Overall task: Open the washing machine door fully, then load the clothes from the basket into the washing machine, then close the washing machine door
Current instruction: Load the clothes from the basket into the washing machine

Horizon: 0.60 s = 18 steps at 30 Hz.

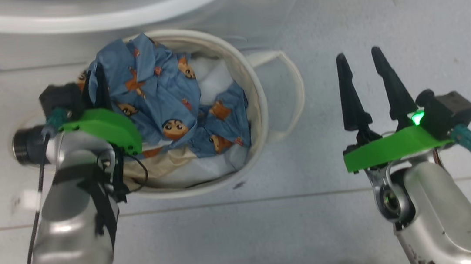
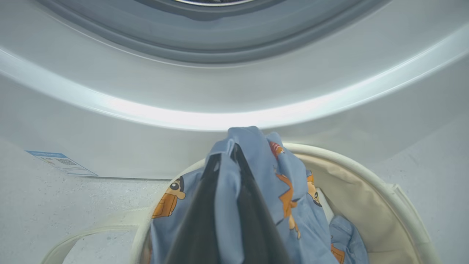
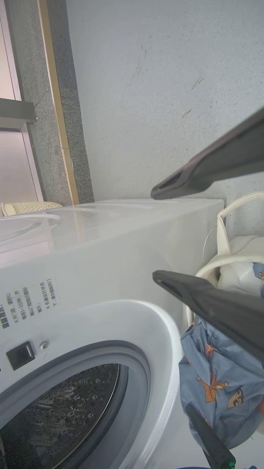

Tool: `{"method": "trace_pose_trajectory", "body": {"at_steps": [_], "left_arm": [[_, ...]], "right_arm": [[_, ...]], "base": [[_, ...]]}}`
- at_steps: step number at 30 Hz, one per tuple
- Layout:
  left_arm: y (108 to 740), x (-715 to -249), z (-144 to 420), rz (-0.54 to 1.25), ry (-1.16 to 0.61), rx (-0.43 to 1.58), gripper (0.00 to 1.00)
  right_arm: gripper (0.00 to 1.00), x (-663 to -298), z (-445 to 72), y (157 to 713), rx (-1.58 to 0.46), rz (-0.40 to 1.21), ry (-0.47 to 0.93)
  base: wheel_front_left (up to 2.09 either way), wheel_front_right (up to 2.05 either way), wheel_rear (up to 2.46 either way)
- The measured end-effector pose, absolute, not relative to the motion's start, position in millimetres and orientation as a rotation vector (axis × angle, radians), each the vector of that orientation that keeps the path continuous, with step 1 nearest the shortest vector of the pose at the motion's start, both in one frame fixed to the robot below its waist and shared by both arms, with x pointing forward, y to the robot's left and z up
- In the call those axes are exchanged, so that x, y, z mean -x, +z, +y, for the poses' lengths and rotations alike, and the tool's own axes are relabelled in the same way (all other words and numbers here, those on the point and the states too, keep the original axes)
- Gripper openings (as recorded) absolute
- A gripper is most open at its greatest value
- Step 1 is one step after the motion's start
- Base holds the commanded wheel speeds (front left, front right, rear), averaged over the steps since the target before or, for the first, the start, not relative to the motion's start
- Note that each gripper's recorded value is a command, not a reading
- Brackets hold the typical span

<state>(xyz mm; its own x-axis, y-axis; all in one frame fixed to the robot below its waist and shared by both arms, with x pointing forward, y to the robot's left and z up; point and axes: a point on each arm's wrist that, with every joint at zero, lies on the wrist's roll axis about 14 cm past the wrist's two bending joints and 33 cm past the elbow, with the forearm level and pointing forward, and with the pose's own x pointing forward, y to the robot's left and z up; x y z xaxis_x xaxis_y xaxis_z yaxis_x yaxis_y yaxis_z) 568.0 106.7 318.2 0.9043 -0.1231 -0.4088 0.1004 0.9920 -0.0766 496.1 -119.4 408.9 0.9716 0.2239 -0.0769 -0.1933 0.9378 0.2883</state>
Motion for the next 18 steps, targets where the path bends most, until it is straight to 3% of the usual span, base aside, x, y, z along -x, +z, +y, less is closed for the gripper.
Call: {"method": "trace_pose_trajectory", "body": {"at_steps": [18], "left_arm": [[459,-496,153,0.054,-0.042,0.204,0.00]], "right_arm": [[1.00,-449,-104,475,-0.324,0.014,0.255]], "base": [[0.00,0.00,0.00]]}}
